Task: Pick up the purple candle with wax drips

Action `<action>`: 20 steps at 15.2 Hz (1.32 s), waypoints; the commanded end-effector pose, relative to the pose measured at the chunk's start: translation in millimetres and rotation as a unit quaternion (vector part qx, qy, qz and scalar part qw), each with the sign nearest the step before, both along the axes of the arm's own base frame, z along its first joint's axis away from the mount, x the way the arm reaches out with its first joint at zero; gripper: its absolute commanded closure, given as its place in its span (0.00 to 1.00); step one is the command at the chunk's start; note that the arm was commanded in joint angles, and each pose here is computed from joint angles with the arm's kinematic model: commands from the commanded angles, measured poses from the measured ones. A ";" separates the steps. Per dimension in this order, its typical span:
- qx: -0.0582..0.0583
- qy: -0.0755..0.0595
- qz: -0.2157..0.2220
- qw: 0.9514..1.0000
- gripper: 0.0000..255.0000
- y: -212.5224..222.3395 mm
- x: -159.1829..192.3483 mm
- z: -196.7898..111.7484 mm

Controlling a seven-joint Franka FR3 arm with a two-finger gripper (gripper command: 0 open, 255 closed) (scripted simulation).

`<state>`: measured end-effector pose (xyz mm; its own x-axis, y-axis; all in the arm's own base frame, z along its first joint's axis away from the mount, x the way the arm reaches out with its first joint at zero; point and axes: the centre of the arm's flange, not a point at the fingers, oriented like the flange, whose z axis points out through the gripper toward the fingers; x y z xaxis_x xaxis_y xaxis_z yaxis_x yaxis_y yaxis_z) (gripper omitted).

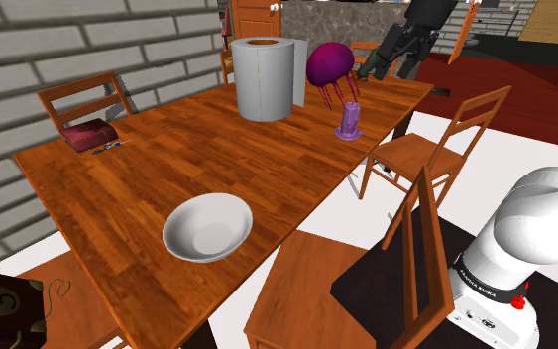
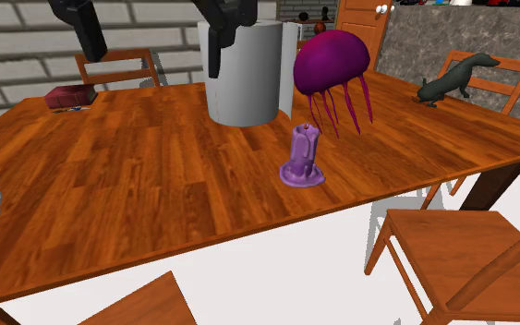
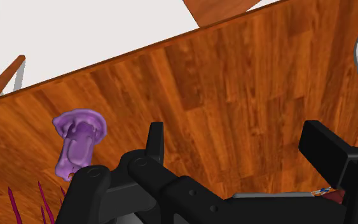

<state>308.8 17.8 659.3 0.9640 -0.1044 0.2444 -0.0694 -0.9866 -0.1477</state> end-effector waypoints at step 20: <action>-0.013 0.005 -0.010 1.000 0.00 -144.4 163.1 -119.4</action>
